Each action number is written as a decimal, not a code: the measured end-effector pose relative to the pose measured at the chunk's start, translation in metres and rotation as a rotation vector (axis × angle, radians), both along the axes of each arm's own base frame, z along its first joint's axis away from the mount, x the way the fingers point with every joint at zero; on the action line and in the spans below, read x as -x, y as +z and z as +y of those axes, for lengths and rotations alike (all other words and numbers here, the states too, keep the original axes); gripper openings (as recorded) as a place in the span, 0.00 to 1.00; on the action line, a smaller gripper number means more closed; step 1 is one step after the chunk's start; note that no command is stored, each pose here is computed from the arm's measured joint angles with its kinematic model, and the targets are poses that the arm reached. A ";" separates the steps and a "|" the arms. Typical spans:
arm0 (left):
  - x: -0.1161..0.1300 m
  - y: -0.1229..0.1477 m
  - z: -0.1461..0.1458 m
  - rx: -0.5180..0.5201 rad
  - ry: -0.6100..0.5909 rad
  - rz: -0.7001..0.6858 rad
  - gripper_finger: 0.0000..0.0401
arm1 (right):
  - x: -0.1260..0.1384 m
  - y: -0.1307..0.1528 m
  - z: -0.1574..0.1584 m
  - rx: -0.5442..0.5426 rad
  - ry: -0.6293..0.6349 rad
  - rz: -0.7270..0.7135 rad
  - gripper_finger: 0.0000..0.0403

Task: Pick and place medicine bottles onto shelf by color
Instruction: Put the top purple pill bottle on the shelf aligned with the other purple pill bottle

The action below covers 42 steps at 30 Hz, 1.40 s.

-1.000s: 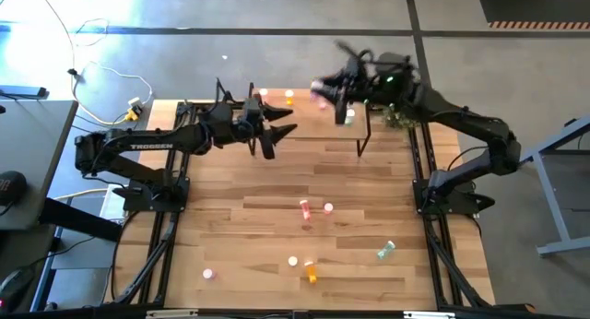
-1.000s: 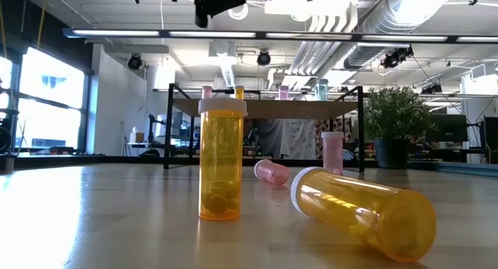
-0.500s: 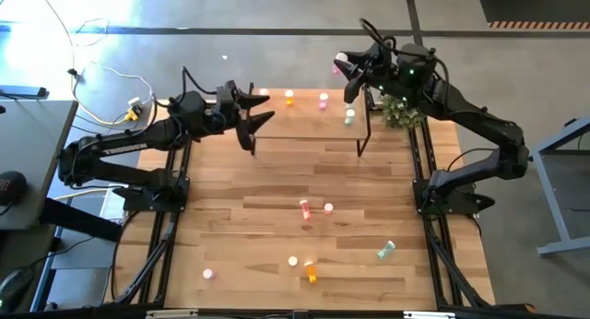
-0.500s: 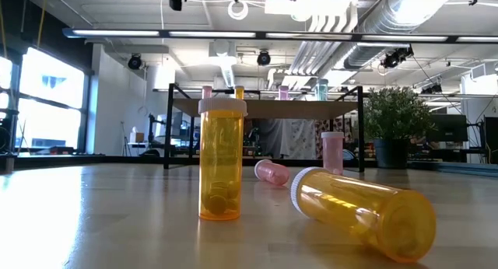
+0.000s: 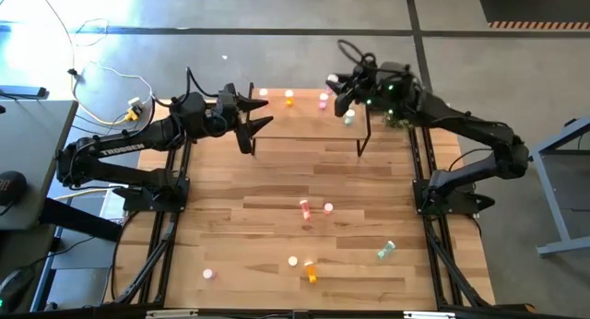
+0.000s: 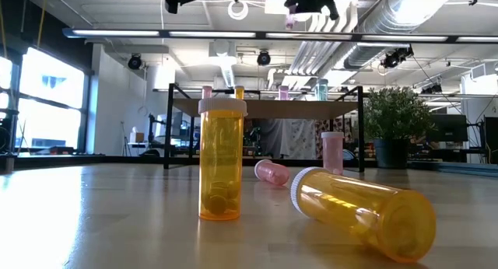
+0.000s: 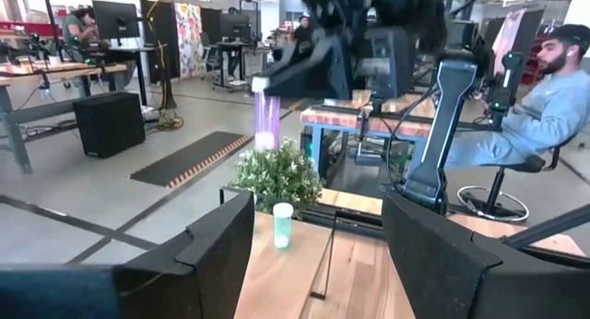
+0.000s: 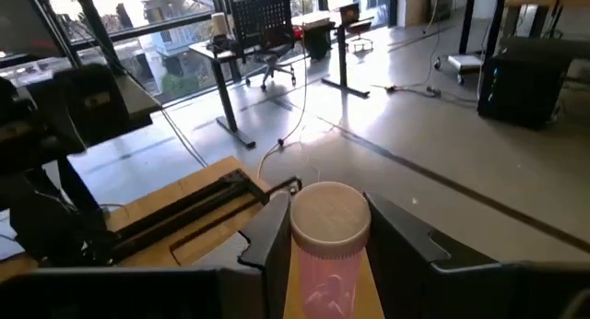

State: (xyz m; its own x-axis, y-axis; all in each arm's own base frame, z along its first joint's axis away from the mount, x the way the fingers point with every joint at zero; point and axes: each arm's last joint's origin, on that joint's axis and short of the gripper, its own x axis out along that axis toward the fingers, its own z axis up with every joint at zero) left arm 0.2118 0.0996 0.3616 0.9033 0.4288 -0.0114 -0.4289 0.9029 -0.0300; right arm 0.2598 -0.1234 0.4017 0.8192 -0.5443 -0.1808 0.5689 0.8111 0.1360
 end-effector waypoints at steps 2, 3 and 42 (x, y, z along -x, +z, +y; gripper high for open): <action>0.000 0.000 0.000 0.000 0.000 0.001 0.57 | -0.004 -0.014 0.002 -0.023 0.009 -0.008 0.27; 0.000 0.000 0.000 0.001 0.000 0.001 0.57 | -0.006 -0.019 0.004 -0.032 0.013 -0.018 0.27; 0.000 -0.001 0.000 -0.026 0.008 0.026 0.57 | -0.051 -0.153 0.071 0.054 -0.395 0.024 0.27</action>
